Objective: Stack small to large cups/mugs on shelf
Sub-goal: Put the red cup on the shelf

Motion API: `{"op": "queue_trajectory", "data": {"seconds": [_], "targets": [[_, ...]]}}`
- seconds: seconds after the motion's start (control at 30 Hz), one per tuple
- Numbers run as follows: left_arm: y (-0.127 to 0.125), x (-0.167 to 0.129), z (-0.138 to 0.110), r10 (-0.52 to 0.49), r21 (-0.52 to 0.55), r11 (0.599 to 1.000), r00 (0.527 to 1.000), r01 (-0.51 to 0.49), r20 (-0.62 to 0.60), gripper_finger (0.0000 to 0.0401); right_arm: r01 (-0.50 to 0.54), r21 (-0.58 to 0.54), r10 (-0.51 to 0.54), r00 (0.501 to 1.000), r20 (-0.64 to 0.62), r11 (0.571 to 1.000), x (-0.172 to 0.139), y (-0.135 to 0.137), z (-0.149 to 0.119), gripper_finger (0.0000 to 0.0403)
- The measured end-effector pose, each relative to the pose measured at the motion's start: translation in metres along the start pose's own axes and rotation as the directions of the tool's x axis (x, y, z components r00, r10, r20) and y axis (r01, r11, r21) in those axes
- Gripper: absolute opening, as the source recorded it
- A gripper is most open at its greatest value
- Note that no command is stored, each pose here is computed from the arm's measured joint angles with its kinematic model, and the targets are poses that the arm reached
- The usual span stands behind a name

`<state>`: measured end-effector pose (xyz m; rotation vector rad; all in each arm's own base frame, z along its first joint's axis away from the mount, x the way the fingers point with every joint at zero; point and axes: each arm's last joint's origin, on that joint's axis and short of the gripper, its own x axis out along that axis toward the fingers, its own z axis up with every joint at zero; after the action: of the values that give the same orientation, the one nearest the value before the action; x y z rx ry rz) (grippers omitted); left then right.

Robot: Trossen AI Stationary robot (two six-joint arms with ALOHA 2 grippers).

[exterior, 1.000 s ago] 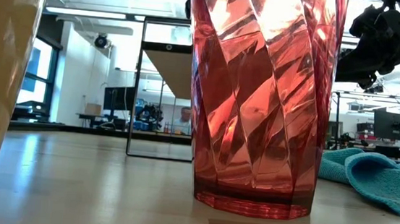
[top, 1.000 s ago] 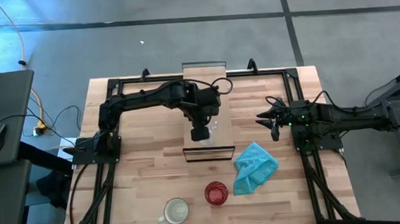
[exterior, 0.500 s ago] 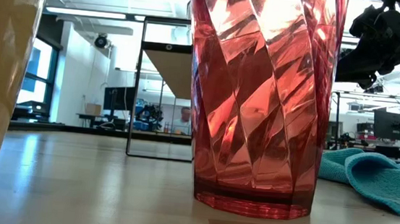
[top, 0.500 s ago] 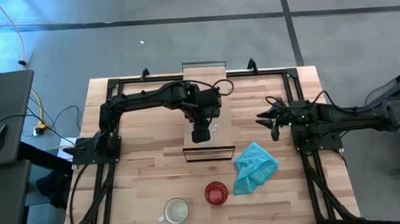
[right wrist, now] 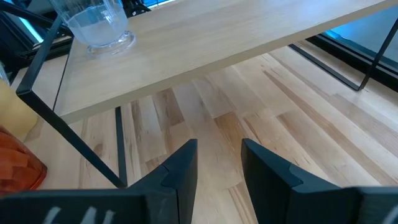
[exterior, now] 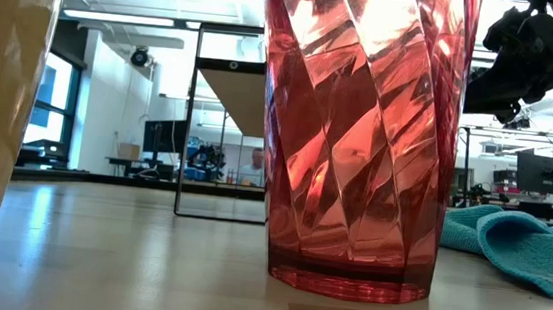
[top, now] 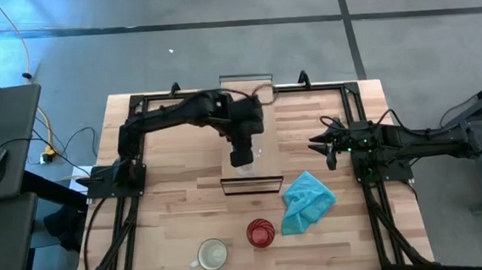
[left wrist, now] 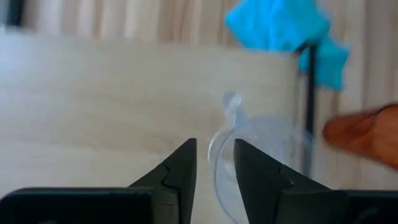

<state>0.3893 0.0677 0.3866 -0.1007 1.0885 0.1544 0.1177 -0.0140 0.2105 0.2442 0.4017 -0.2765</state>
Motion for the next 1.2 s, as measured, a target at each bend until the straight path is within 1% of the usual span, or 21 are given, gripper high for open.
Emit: {"op": "queue_trajectory", "data": {"seconds": [0.1,0.2,0.27,0.37,0.47,0.6,0.77,0.87,0.97,1.1,1.17,1.2], "targets": [[-0.006,-0.020,0.001,-0.016,0.018,1.000,0.996,0.015,0.085,0.0097,0.002,0.002,-0.002,1.000,-0.007,1.000,0.001,0.000,-0.001,0.0116],[-0.014,-0.041,-0.008,-0.048,0.023,0.999,0.995,0.046,0.092,0.0097,0.002,0.001,-0.002,1.000,-0.015,1.000,0.002,0.000,-0.001,0.0116],[-0.017,-0.055,-0.018,-0.029,0.010,1.000,0.998,0.028,0.059,0.0097,0.001,0.006,-0.001,1.000,-0.018,1.000,0.002,0.000,-0.001,0.0116],[-0.026,-0.068,-0.026,-0.008,0.005,1.000,0.999,0.008,0.052,0.0097,-0.021,0.013,0.021,1.000,-0.014,1.000,0.003,0.001,0.000,0.0116],[-0.040,-0.080,-0.033,-0.044,0.026,0.999,0.998,0.042,0.052,0.0097,-0.066,0.033,0.066,0.998,0.008,0.997,0.003,0.003,0.003,0.0116],[-0.062,-0.088,-0.042,-0.082,0.058,0.995,0.996,0.081,0.028,0.0097,-0.174,0.035,0.173,0.984,0.045,0.984,0.003,0.007,0.008,0.0116],[-0.089,-0.096,-0.051,-0.121,0.109,0.987,0.992,0.117,0.030,0.0097,-0.322,0.007,0.318,0.940,0.122,0.947,-0.003,0.015,0.023,0.0116],[-0.103,-0.101,-0.056,-0.111,0.129,0.986,0.993,0.106,0.039,0.0097,-0.399,-0.031,0.399,0.902,0.166,0.916,-0.009,0.023,0.034,0.0116],[-0.114,-0.104,-0.063,-0.094,0.159,0.984,0.995,0.086,0.043,0.0097,-0.468,-0.101,0.479,0.856,0.197,0.878,-0.015,0.035,0.046,0.0116],[-0.126,-0.105,-0.073,-0.066,0.188,0.980,0.997,0.058,0.033,0.0097,-0.524,-0.190,0.554,0.813,0.179,0.831,-0.019,0.052,0.063,0.0116],[-0.129,-0.101,-0.078,-0.032,0.187,0.982,0.999,0.028,0.020,0.0097,-0.540,-0.187,0.567,0.810,0.152,0.821,-0.018,0.061,0.074,0.0116],[-0.130,-0.098,-0.081,-0.011,0.184,0.983,1.000,0.009,0.011,0.0097,-0.540,-0.167,0.561,0.819,0.122,0.825,-0.017,0.065,0.079,0.0116]]}}
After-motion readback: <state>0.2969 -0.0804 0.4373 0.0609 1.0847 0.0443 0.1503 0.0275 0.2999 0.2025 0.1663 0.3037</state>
